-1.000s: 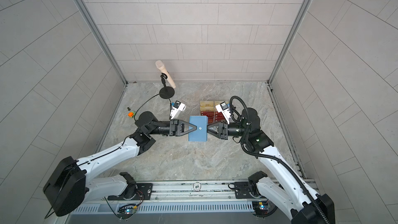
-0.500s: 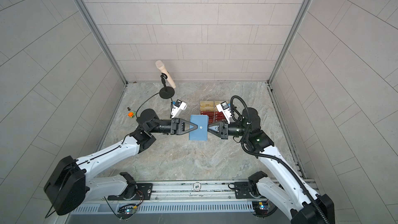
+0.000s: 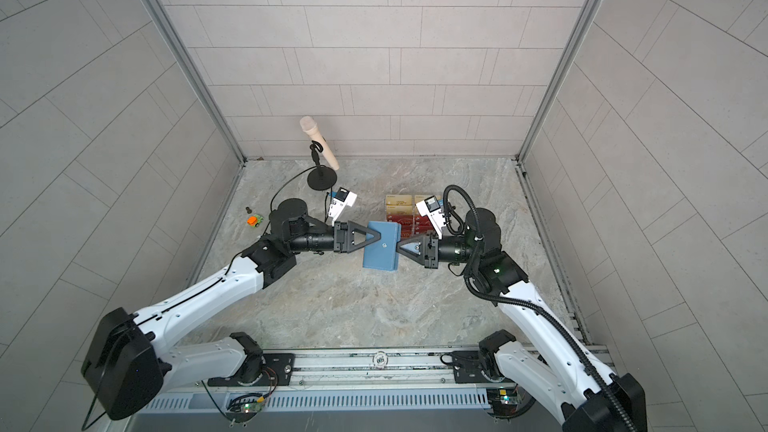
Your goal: Put the credit cards into the card holder
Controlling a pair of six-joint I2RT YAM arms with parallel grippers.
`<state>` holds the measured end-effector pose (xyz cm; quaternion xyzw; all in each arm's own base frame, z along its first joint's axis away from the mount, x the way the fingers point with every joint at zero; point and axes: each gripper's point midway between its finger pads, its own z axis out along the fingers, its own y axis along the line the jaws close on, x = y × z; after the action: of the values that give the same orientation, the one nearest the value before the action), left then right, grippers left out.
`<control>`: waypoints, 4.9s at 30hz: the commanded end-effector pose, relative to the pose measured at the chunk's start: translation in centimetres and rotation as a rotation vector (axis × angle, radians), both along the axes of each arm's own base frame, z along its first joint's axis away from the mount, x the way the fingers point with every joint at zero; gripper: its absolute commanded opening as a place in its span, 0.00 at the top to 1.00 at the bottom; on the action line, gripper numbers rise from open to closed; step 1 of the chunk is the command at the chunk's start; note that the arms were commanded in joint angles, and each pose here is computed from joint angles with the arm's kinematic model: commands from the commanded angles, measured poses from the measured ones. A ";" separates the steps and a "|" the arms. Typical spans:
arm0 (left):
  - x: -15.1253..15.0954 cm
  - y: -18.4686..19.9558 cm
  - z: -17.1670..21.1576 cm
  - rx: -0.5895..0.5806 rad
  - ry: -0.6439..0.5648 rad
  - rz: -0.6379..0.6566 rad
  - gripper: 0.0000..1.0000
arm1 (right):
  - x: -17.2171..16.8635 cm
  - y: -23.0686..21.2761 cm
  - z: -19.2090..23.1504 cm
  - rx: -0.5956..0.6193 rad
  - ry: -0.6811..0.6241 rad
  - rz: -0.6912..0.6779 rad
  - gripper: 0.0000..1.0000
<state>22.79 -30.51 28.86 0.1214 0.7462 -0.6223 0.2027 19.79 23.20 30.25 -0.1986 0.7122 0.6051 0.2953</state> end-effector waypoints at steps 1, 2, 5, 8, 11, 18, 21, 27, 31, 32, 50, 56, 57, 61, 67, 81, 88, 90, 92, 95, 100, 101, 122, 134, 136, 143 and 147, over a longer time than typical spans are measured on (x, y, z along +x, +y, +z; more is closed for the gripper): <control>2.0 3.5 -1.2 0.199 -0.006 0.202 0.39 | 0.4 0.0 1.6 0.015 -0.025 -0.025 1.00; 2.4 4.7 -1.7 0.294 -0.003 0.268 0.39 | 0.6 -0.1 1.7 0.015 -0.024 -0.031 1.00; 2.2 7.0 -2.5 0.562 -0.027 0.382 0.41 | 1.5 -0.2 1.8 0.004 -0.003 -0.080 1.00; 1.3 7.0 -1.8 0.719 -0.099 0.419 0.41 | 2.0 -0.1 2.1 0.008 0.011 -0.095 1.00; 0.4 4.5 0.1 0.706 -0.176 0.404 0.41 | 2.9 0.0 1.2 -0.022 0.038 -0.109 1.00; -1.2 1.0 1.7 0.897 -0.356 0.371 0.35 | 4.7 0.9 -2.7 -0.066 0.141 -0.104 1.00; -1.1 0.3 0.8 0.959 -0.355 0.361 0.33 | 5.0 1.0 -4.1 -0.088 0.158 -0.105 1.00; 0.2 0.2 -0.7 1.108 -0.385 0.371 0.31 | 4.9 1.5 -4.8 -0.095 0.161 -0.078 1.00; 0.6 -0.4 -1.2 1.144 -0.407 0.350 0.29 | 4.7 1.8 -4.7 -0.095 0.153 -0.067 1.00; 0.7 -0.5 -1.3 1.153 -0.410 0.346 0.29 | 4.7 1.8 -4.6 -0.095 0.151 -0.067 1.00; 1.0 0.3 -1.9 1.199 -0.390 0.334 0.57 | 4.3 1.8 -4.8 -0.098 0.145 -0.056 1.00; 0.9 0.7 -1.7 1.159 -0.371 0.338 0.74 | 4.3 1.9 -4.9 -0.098 0.146 -0.055 1.00; 1.0 0.8 -1.7 1.154 -0.370 0.341 0.78 | 4.2 1.9 -4.9 -0.097 0.146 -0.053 1.00; 1.1 1.1 -1.9 1.150 -0.358 0.338 0.92 | 4.1 1.9 -4.9 -0.095 0.150 -0.049 1.00; 1.2 2.4 -2.0 1.160 -0.362 0.339 1.00 | 4.0 2.0 -4.2 -0.088 0.135 -0.047 1.00; 0.9 2.2 -3.5 1.056 -0.302 0.248 0.70 | 3.3 2.3 -3.4 -0.086 0.109 -0.019 1.00; 1.0 1.8 -3.9 1.063 -0.293 0.228 0.61 | 3.0 2.5 -3.2 -0.079 0.100 -0.002 1.00; 0.9 1.6 -4.4 1.055 -0.275 0.212 0.62 | 2.9 2.5 -3.1 -0.079 0.098 0.006 1.00; 0.9 1.7 -4.8 1.047 -0.260 0.208 0.63 | 2.9 2.5 -2.9 -0.078 0.091 0.008 1.00; 1.3 2.7 -4.9 1.070 -0.253 0.238 0.63 | 2.8 2.5 -2.9 -0.082 0.086 0.009 1.00; 1.9 3.9 -3.8 1.045 -0.260 0.303 0.60 | 2.8 2.5 -3.3 -0.088 0.088 0.012 1.00; 2.0 4.2 -3.5 1.045 -0.269 0.319 0.60 | 2.7 2.5 -3.3 -0.087 0.085 0.014 1.00; -0.3 4.0 -4.9 0.921 -0.166 0.205 0.53 | 2.3 2.3 -2.6 -0.071 0.048 0.018 1.00; 0.1 4.1 -5.8 0.806 -0.100 0.239 0.98 | 3.3 2.1 -5.5 -0.184 0.098 -0.010 0.90; 0.1 4.4 -6.2 0.816 -0.089 0.248 0.99 | 3.4 1.7 -5.9 -0.217 0.103 -0.033 0.74; 0.2 2.8 -9.8 0.779 -0.005 0.224 1.00 | 3.4 -0.5 -6.9 -0.332 0.116 -0.147 0.59; 0.2 2.3 -11.9 0.775 0.050 0.231 1.00 | 3.9 -1.9 -7.8 -0.421 0.130 -0.229 0.56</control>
<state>22.37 -27.24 17.26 0.1096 0.9442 -0.2462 0.1896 23.35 22.83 22.98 -0.1458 0.8346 0.4675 0.2521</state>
